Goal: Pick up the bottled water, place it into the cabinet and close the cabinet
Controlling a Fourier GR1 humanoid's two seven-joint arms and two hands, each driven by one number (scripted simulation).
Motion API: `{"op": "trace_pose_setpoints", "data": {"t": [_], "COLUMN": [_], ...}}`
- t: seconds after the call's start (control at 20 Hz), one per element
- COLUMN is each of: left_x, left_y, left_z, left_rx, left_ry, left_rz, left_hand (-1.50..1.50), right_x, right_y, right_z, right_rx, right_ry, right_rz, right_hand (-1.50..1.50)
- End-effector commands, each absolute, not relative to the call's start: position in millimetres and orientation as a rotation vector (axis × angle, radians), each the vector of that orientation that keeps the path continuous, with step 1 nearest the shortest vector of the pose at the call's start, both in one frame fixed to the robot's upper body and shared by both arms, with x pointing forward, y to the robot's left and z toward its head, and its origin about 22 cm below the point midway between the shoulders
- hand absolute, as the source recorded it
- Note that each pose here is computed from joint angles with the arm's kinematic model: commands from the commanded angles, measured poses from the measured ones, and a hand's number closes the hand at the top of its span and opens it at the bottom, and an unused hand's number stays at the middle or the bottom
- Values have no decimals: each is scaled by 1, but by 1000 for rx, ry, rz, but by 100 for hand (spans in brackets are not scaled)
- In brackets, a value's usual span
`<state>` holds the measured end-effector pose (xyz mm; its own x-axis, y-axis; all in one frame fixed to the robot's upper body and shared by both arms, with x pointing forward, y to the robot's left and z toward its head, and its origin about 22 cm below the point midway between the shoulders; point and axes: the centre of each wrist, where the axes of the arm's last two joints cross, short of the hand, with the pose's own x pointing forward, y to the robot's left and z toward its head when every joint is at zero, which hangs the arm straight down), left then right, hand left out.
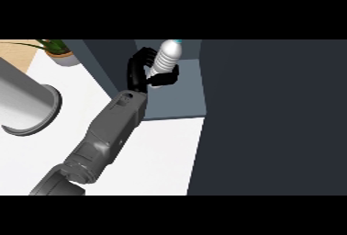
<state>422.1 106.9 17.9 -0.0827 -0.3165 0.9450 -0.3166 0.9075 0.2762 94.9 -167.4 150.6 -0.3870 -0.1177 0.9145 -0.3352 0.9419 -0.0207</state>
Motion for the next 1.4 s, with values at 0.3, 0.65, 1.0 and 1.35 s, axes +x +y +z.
{"op": "trace_pose_setpoints", "data": {"t": [0.3,0.65,1.0,1.35], "left_x": [419,416,422,419], "left_y": [110,119,122,109], "left_z": [5,-2,9,14], "left_rx": [674,747,621,312], "left_ry": [-1619,-1622,-1686,-1871], "left_rz": [-155,-122,-80,-2], "left_hand": [-150,-150,-150,150], "right_x": [88,91,88,79], "right_y": [-172,-163,-169,-174], "right_z": [163,156,161,167], "right_rx": [353,366,365,381], "right_ry": [-2002,-1994,-1992,-1963], "right_rz": [234,241,253,254], "right_hand": [-150,-150,-150,-150]}}
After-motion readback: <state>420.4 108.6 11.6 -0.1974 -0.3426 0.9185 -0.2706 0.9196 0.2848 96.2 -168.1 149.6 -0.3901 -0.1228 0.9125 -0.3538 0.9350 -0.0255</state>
